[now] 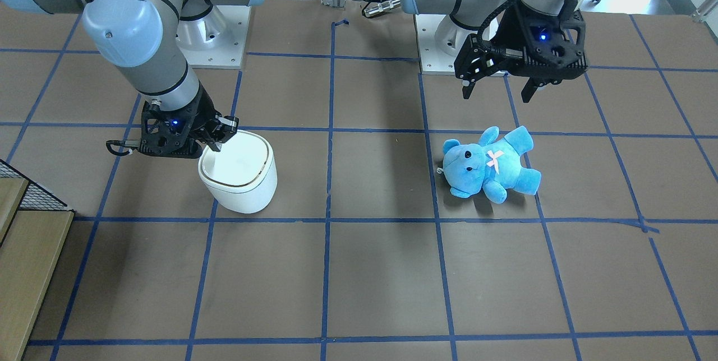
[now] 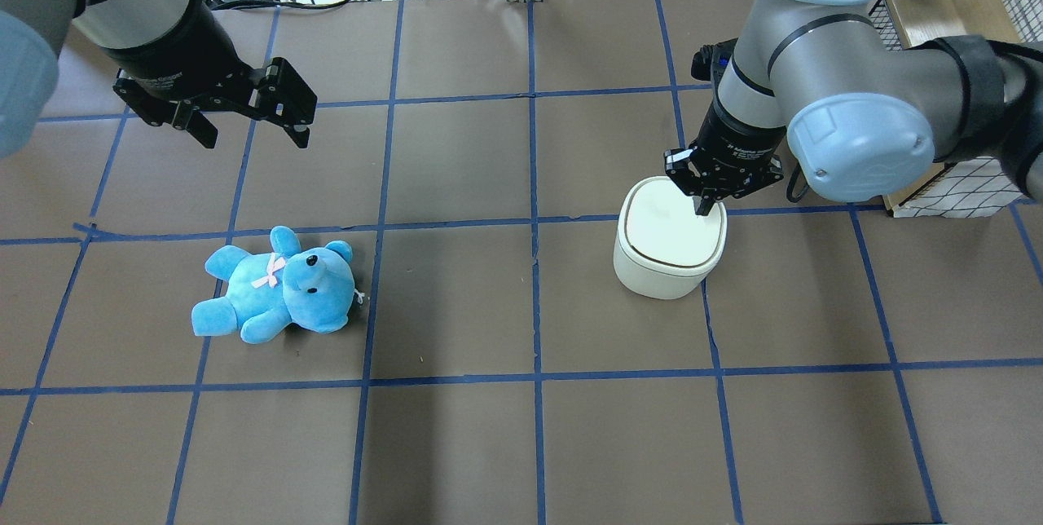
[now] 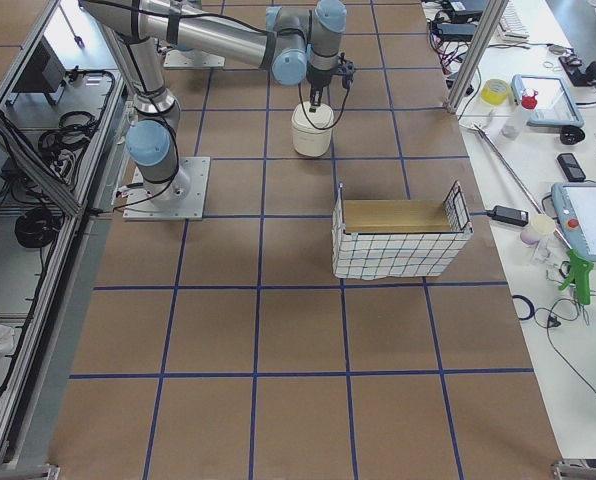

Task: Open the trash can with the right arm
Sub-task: 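Lower the right gripper onto the lid of the white trash can, then press the lid edge with the right gripper to flip it open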

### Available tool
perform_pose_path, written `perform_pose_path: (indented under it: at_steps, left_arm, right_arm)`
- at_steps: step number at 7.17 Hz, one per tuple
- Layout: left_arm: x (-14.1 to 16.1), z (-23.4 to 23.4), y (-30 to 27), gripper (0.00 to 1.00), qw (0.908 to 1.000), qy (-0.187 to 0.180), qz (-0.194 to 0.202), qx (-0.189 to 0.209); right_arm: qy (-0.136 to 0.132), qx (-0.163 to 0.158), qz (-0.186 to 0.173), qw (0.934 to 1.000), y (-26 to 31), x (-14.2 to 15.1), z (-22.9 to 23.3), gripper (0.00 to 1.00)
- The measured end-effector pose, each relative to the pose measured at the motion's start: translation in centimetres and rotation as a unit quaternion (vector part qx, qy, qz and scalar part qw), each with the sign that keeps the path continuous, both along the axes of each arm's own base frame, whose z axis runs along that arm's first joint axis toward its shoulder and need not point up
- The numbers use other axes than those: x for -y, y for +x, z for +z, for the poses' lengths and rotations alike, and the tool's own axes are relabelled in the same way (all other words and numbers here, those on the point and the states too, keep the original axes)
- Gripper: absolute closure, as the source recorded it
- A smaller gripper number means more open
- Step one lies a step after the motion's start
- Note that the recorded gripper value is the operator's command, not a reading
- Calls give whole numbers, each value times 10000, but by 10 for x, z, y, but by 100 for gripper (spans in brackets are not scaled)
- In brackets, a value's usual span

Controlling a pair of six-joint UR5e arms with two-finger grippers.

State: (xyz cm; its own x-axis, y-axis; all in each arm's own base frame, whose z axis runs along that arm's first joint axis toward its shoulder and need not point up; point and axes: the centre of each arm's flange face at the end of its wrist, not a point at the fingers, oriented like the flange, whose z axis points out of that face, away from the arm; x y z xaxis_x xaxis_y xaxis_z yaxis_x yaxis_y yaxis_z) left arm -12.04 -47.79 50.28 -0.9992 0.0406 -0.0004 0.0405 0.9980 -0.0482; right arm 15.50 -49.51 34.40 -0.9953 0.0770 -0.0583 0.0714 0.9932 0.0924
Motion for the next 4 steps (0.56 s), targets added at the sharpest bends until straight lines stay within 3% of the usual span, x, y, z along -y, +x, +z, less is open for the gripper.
perform_pose_path:
  at_steps: [4]
  left_arm:
    - [0,0,0,0,10000,0,0,1]
  right_arm:
    - [89,77,-14,9999,1,-1,-25,100]
